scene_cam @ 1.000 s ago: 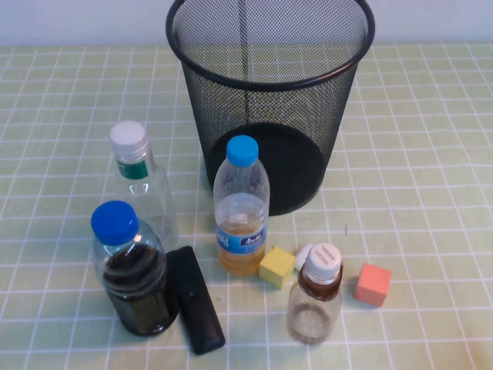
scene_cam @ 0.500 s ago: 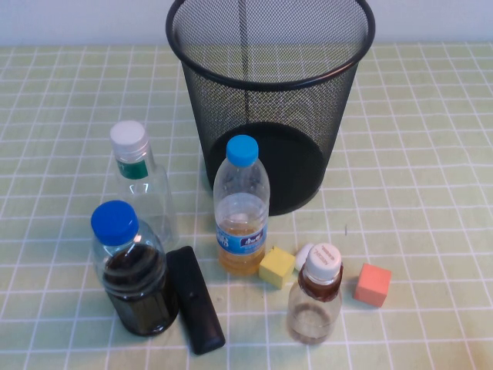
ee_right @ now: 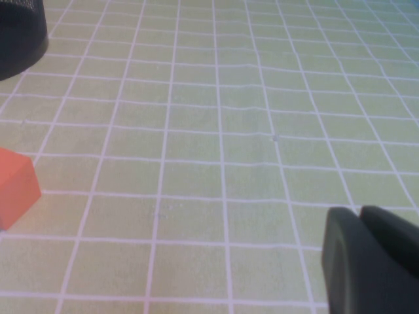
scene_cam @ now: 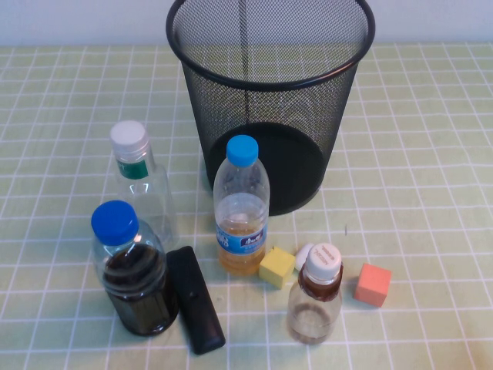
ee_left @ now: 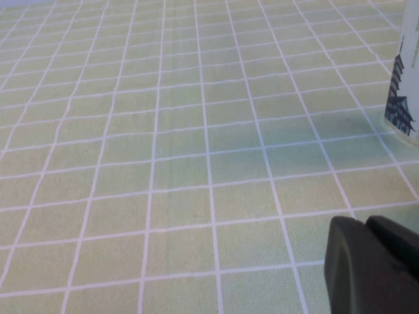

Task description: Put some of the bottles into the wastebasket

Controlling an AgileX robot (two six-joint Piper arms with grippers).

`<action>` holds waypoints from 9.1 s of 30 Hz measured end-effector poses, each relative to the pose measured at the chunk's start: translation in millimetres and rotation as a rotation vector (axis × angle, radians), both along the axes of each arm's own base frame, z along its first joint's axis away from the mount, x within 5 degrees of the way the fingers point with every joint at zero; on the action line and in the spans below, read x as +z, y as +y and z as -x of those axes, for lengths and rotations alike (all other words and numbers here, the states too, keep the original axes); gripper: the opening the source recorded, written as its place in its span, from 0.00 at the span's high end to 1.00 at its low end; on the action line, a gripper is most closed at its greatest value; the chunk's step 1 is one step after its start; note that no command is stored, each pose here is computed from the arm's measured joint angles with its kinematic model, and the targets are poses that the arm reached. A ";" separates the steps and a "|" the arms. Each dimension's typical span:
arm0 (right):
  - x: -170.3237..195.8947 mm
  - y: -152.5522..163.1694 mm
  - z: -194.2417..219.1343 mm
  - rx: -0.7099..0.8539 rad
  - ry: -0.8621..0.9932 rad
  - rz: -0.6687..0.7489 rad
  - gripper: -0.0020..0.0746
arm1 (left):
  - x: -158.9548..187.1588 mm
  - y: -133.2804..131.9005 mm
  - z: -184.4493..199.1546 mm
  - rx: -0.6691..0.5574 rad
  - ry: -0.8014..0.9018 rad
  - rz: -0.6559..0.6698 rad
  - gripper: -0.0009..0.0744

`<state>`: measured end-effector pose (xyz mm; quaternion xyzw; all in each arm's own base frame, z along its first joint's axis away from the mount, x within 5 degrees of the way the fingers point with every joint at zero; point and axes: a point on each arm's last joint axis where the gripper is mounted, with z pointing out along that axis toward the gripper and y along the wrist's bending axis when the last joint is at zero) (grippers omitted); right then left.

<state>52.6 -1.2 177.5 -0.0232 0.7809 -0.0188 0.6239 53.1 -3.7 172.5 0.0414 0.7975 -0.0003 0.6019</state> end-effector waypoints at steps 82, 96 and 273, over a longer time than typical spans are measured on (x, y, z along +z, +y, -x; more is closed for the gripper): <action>77.1 119.5 -49.5 0.792 -0.038 -0.180 0.28 | 0.0 0.0 0.0 0.000 0.000 0.000 0.99; 63.4 161.5 -84.8 0.753 -0.286 -0.249 0.23 | 0.0 0.0 0.0 0.000 0.000 0.000 0.99; 128.6 11.4 -65.2 0.087 0.027 0.044 0.98 | 0.0 0.0 0.0 0.000 0.000 0.000 0.99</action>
